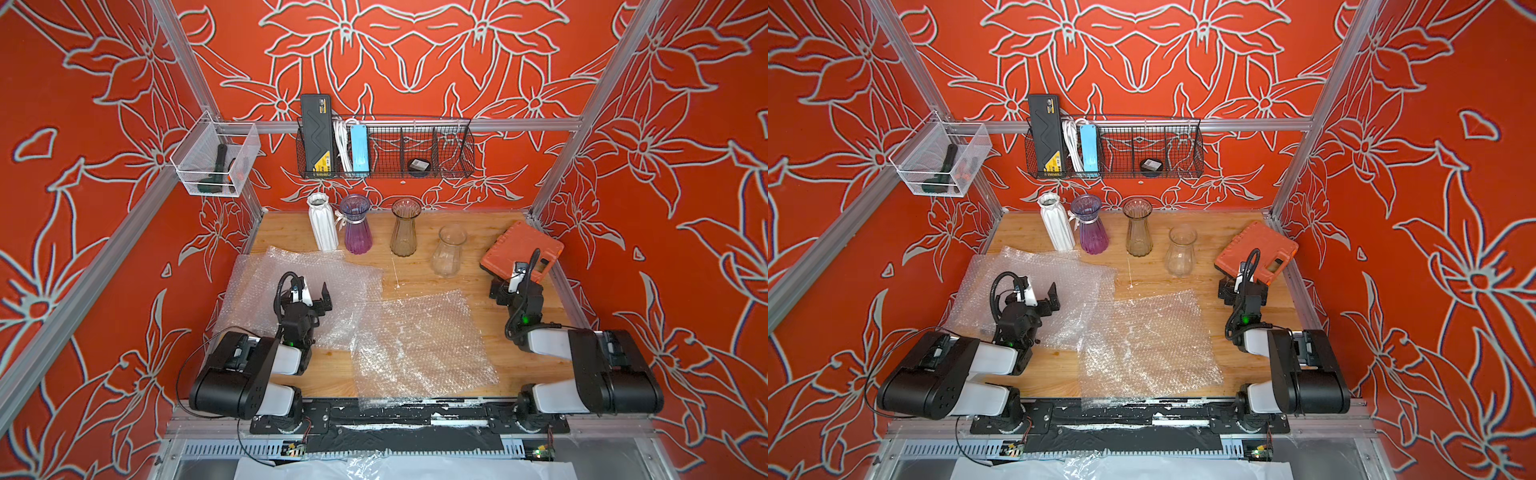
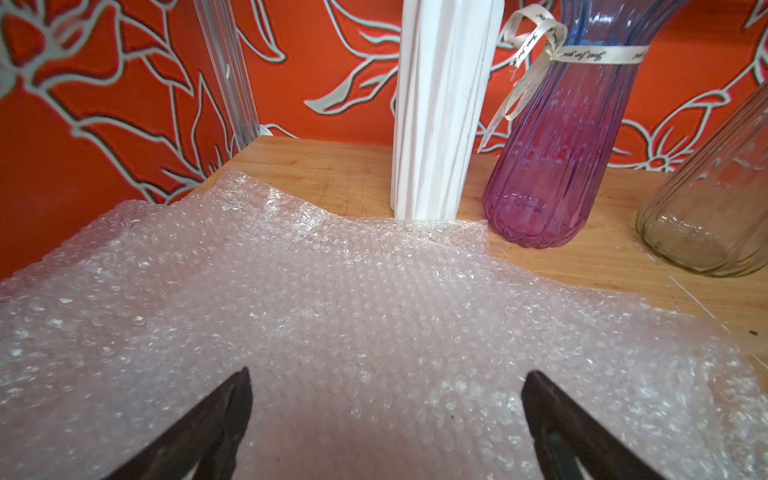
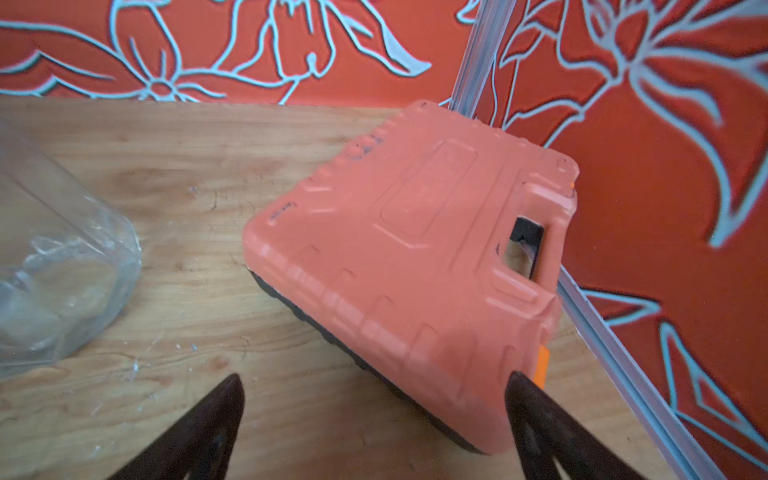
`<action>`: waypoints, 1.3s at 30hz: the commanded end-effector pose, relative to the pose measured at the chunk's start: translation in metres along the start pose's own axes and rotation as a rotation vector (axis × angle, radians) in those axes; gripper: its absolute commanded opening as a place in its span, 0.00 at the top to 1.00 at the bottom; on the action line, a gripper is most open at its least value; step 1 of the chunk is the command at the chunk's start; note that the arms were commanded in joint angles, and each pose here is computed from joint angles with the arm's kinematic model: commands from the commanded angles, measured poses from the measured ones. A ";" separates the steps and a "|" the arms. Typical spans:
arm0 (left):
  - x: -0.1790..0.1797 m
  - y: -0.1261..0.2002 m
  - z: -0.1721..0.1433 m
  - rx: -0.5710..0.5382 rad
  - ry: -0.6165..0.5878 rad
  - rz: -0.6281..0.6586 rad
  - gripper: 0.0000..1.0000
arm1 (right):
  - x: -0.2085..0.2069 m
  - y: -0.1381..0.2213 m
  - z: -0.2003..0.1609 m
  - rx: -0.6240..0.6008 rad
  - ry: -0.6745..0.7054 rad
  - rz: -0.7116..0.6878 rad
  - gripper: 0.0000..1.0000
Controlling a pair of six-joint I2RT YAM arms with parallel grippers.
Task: Unwrap the vase from the bubble wrap
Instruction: Reset both arms
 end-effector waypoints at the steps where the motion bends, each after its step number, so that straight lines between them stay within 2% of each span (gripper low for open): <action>1: -0.003 -0.001 0.007 -0.038 -0.001 -0.011 0.01 | 0.000 -0.001 -0.001 0.023 0.019 -0.013 0.02; 39: -0.003 0.001 0.007 -0.050 -0.001 -0.012 0.01 | 0.000 -0.001 -0.001 0.024 0.022 -0.012 0.02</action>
Point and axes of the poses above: each gripper's point midway between its finger pads, its own y axis back along the fingers, its own x axis along the line the jaws close on, z = x × y, the point moved 9 cm from there along y, back along the fingers, and after that the axes turned 14 degrees about y, right-handed, at the moved point
